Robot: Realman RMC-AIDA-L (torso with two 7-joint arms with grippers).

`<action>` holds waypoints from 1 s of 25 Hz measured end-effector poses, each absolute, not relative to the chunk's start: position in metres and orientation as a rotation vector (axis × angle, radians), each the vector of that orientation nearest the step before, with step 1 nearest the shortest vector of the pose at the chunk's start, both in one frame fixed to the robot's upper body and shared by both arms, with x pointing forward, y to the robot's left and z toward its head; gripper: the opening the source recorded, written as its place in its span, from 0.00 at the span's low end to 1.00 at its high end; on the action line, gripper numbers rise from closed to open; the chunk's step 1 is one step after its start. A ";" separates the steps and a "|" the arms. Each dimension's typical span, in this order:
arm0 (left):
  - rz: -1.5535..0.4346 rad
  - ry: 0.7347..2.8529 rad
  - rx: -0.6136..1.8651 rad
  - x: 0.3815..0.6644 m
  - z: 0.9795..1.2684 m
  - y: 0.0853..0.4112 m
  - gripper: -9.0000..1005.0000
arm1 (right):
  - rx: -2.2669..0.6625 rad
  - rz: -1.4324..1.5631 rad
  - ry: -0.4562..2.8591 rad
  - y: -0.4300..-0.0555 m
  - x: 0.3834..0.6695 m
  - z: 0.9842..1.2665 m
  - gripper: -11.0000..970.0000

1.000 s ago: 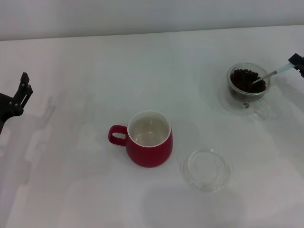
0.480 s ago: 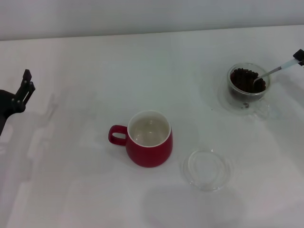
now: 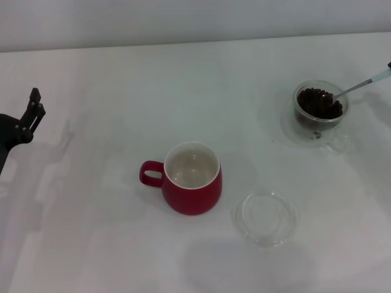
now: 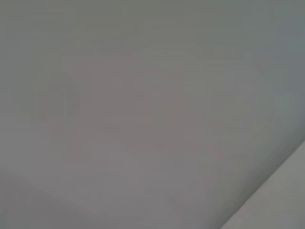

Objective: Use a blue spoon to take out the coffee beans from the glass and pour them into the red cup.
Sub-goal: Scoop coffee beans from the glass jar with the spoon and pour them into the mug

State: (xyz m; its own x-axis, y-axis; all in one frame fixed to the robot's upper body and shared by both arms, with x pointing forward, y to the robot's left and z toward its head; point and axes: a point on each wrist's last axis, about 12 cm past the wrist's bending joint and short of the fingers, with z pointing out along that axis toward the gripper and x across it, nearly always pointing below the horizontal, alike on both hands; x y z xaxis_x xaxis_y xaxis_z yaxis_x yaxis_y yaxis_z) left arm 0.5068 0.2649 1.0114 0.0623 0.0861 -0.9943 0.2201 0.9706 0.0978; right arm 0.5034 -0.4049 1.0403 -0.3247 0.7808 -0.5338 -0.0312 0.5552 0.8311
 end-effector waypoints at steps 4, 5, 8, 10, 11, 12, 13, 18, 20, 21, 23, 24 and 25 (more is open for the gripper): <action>-0.105 1.507 0.249 0.508 1.012 0.264 0.84 | 0.632 0.942 1.710 -0.406 0.503 1.041 0.16; -0.106 1.507 0.249 0.508 1.012 0.264 0.84 | 0.635 0.943 1.709 -0.407 0.503 1.041 0.16; -0.107 1.506 0.250 0.509 1.013 0.263 0.84 | 0.645 0.949 1.706 -0.407 0.503 1.042 0.16; -0.107 1.508 0.251 0.509 1.012 0.263 0.84 | 0.651 0.953 1.704 -0.409 0.503 1.042 0.16; -0.107 1.509 0.251 0.509 1.012 0.263 0.84 | 0.654 0.955 1.703 -0.409 0.503 1.043 0.16; -0.107 1.512 0.252 0.509 1.012 0.263 0.84 | 0.656 0.958 1.702 -0.410 0.503 1.043 0.16; -0.108 1.513 0.252 0.510 1.012 0.263 0.84 | 0.655 0.963 1.700 -0.410 0.503 1.044 0.16; -0.110 1.512 0.254 0.510 1.012 0.262 0.84 | 0.650 0.987 1.691 -0.411 0.503 1.047 0.16; -0.110 1.512 0.254 0.510 1.012 0.262 0.84 | 0.650 0.998 1.687 -0.411 0.503 1.047 0.16; -0.110 1.512 0.255 0.510 1.012 0.261 0.84 | 0.648 1.004 1.685 -0.410 0.502 1.048 0.16; -0.111 1.512 0.255 0.510 1.012 0.261 0.84 | 0.641 1.015 1.681 -0.410 0.502 1.049 0.16; -0.111 1.512 0.255 0.510 1.012 0.261 0.84 | 0.638 1.019 1.680 -0.409 0.502 1.049 0.16; -0.111 1.512 0.255 0.510 1.012 0.261 0.84 | 0.634 1.024 1.677 -0.409 0.502 1.050 0.16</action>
State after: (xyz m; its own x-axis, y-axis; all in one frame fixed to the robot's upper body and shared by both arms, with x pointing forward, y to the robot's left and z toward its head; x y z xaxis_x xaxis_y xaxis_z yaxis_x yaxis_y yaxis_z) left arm 0.5103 0.2614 1.0123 0.0601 0.0859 -0.9945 0.2300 0.9683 0.0976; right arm 0.5020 -0.4089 1.0498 -0.3356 0.8042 -0.4906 -0.0690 0.4984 0.8642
